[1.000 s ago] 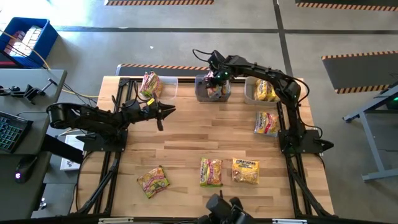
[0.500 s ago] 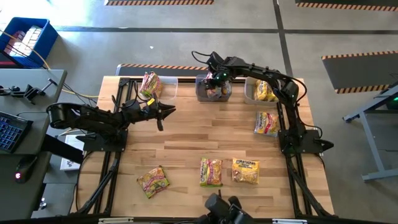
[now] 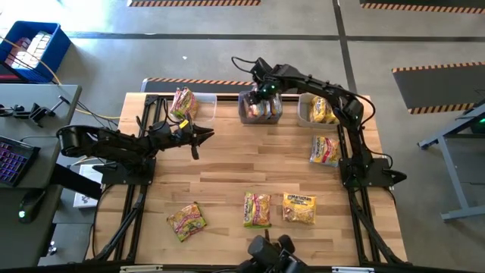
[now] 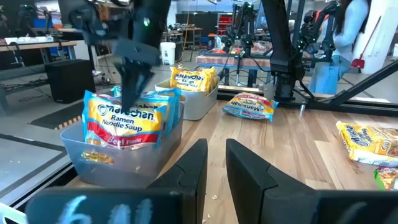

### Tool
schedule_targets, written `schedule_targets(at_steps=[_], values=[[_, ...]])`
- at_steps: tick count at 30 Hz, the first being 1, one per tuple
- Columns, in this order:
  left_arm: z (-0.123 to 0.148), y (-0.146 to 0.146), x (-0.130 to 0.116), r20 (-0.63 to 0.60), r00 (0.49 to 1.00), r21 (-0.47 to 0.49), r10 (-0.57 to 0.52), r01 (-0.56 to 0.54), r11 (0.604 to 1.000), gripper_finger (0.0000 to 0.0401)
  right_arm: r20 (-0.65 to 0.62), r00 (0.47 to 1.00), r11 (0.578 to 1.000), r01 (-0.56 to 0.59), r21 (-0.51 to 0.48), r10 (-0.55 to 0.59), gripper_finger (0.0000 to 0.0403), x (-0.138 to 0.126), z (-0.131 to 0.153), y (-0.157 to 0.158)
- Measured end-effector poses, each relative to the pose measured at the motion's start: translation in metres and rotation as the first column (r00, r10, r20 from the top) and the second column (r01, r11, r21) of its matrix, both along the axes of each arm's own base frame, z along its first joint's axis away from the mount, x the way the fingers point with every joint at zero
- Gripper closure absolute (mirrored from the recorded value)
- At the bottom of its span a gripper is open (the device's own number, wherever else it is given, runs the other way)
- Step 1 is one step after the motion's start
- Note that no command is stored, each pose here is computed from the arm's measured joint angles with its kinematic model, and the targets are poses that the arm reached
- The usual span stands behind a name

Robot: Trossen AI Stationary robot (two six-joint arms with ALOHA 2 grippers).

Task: Sort Maruchan noodles
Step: Put the left blue noodle pack into the black bin

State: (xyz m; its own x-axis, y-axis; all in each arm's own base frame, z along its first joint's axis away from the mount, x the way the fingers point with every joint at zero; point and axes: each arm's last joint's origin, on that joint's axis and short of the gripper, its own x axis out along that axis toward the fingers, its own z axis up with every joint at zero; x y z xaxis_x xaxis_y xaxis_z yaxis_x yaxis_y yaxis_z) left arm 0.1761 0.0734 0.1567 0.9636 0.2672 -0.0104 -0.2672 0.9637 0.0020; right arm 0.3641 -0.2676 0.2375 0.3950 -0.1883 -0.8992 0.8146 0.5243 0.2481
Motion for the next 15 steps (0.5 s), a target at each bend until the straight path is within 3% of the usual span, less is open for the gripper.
schedule_targets(at_steps=[7, 11, 15], values=[[0.0, 0.0, 0.0, 0.0, 1.0, 0.0, 0.0, 0.0, 1.0, 0.0353, 0.001, 1.0, 0.999, -0.01, -0.042, 0.011, 0.021, 0.003, 0.011, 0.001], [0.0, 0.0, 0.0, 0.0, 1.0, 0.0, 0.0, 0.0, 1.0, 0.0353, -0.039, 0.998, 0.998, -0.052, -0.023, 0.051, 0.0241, 0.003, 0.0, 0.007], [0.0, 0.0, 0.0, 0.001, 1.0, -0.004, 0.0, 0.0, 1.0, 0.0353, -0.069, 0.995, 0.996, -0.077, -0.049, 0.074, 0.0284, 0.003, 0.009, 0.009]])
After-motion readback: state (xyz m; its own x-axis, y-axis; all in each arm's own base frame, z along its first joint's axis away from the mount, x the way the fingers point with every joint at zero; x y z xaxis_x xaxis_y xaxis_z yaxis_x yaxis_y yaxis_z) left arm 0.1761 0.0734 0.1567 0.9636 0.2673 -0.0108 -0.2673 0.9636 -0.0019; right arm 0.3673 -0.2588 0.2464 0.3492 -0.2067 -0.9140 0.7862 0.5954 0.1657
